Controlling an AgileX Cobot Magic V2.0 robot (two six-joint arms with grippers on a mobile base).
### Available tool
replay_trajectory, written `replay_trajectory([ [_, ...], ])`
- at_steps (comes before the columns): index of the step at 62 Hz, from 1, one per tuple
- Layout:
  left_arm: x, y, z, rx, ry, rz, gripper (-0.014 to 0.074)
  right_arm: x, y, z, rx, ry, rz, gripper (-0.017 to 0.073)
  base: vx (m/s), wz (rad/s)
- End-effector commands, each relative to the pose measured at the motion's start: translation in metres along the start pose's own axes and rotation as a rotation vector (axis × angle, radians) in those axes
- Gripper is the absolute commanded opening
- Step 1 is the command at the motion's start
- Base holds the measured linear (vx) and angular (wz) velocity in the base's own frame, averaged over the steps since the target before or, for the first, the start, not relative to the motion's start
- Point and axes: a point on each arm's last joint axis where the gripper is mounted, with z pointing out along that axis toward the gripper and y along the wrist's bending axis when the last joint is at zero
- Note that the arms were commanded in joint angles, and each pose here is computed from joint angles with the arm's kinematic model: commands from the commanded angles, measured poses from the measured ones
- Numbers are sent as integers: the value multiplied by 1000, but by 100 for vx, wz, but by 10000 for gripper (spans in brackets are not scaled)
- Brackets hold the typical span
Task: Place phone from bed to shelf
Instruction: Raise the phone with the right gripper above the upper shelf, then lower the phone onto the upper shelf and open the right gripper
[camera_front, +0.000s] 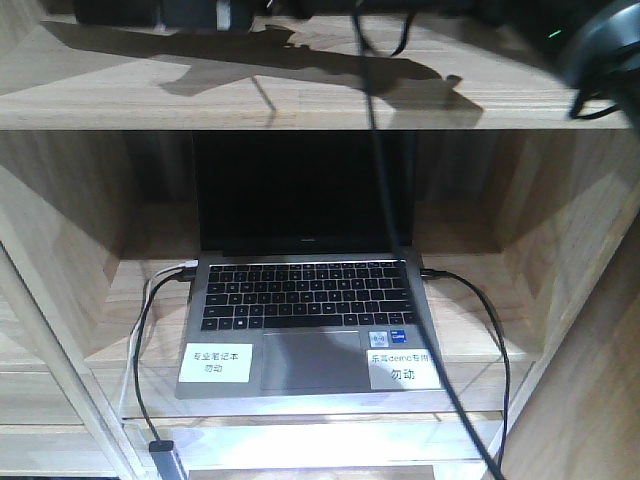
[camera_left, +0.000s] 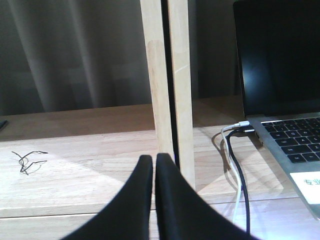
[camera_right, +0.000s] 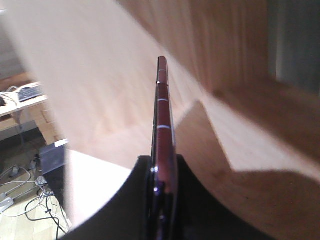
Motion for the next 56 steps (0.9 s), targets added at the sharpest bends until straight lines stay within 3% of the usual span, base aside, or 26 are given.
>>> replay_trajectory([
  [1, -15, 1, -3, -5, -108, -9, 1, -31, 15, -15, 12, -140, -14, -1, 0, 0],
  [16, -15, 1, -3, -5, -108, -9, 1, -18, -6, -3, 71, -144, 21, 0, 0, 0],
  [36, -15, 1, -3, -5, -108, -9, 1, -16, -13, -1, 104, -156, 29, 60, 0, 0],
  [46, -15, 1, -3, -5, -108, -9, 1, -16, -14, -1, 119, -156, 21, 183, 0, 0],
  [56, -15, 1, -3, -5, -108, -9, 1, -16, -16, -1, 137, -161, 14, 419, 0, 0],
])
